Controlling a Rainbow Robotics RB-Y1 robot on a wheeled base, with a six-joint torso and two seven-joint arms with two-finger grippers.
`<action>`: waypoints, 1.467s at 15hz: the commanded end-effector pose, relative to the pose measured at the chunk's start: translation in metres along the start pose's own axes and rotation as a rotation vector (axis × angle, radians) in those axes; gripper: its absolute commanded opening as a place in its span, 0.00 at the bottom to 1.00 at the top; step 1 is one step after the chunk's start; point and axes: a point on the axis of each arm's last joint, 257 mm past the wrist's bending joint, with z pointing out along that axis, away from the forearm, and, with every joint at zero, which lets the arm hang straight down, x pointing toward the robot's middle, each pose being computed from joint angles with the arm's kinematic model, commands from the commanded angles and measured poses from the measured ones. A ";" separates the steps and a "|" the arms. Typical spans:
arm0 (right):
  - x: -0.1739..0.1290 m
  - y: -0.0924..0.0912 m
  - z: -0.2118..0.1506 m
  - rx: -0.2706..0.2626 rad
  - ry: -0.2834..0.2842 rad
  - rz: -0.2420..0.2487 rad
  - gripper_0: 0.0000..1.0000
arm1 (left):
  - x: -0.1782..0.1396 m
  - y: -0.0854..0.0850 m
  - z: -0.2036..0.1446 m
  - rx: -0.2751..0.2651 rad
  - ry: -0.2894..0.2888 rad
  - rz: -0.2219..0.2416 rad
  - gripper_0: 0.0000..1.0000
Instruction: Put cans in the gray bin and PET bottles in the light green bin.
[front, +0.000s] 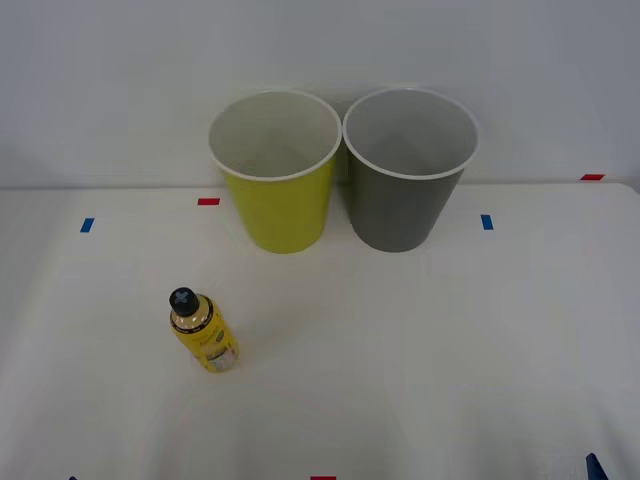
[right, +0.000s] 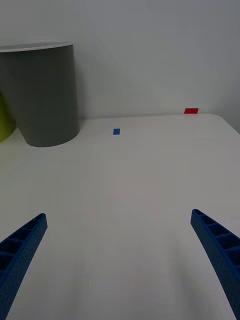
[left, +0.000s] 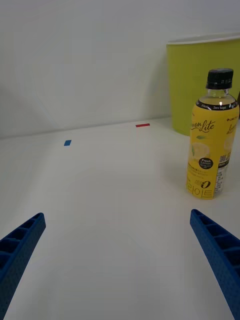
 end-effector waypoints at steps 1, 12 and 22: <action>0.000 0.000 0.000 0.000 0.000 0.000 1.00 | 0.000 0.000 0.000 0.000 0.000 0.000 1.00; 0.000 0.000 0.000 0.000 0.000 0.000 1.00 | 0.000 0.000 0.000 0.000 0.000 0.000 1.00; 0.000 0.000 0.000 0.000 0.000 0.000 1.00 | 0.000 0.000 0.000 0.000 0.000 0.000 1.00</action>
